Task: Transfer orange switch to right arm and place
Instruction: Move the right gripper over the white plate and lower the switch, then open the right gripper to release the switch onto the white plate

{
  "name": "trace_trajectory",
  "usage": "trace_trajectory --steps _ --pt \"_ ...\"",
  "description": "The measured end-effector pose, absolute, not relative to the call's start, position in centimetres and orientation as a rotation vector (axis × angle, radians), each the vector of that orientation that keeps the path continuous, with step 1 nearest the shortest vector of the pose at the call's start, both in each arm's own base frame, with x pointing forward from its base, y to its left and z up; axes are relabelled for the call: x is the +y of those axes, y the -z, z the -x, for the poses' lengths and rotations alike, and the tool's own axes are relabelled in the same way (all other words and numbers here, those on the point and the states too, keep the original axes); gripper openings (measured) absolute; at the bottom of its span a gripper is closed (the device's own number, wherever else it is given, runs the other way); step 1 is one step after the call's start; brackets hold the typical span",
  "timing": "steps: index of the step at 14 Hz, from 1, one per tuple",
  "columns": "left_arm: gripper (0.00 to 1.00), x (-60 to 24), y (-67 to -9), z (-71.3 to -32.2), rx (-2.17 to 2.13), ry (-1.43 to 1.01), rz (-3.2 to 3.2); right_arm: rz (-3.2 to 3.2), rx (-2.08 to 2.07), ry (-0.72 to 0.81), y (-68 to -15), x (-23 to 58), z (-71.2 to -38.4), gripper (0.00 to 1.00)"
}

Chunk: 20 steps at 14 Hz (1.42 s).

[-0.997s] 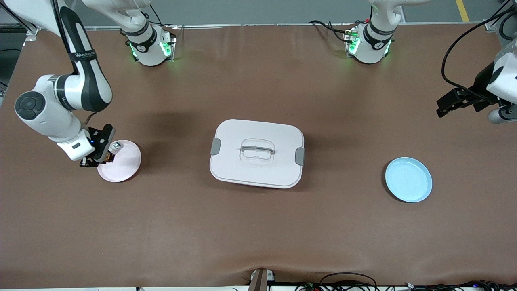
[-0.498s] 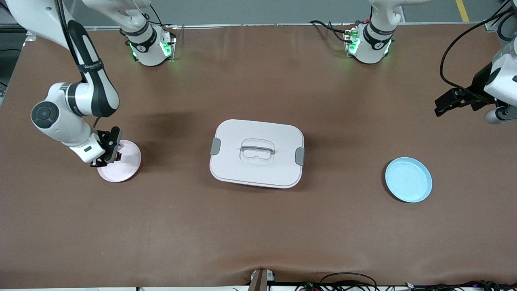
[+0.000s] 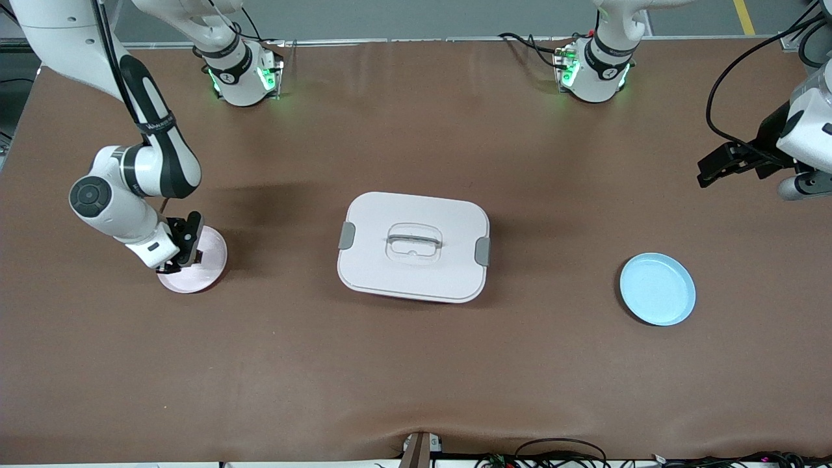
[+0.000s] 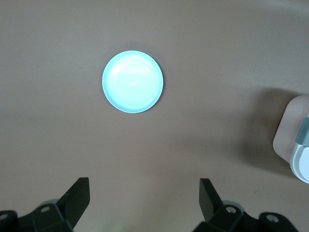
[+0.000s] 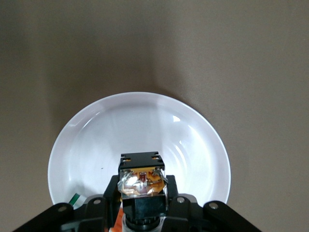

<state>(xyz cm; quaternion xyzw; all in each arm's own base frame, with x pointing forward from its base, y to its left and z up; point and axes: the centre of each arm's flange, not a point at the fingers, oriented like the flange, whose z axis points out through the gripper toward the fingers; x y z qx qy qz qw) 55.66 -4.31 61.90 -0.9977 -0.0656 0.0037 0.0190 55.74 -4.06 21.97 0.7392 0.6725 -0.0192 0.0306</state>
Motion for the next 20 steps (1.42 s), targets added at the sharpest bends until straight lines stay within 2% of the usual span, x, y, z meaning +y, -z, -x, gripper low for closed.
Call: trace_trajectory --steps 13,14,19,20 --pt "1.0 -4.6 -61.5 -55.7 -0.197 -0.023 3.096 -2.271 2.081 0.058 -20.2 -3.8 -55.7 0.41" --pt "1.0 -4.6 -61.5 -55.7 -0.197 -0.024 3.096 -2.27 2.08 0.056 -20.2 -3.8 -55.7 0.46" --pt "1.0 -4.6 -61.5 -55.7 -0.197 -0.025 3.096 -2.27 2.075 0.05 -20.3 -3.8 -55.8 0.94" --pt "1.0 -4.6 -61.5 -55.7 -0.197 -0.025 3.096 -2.279 2.065 0.049 -20.5 -3.8 -55.9 1.0"
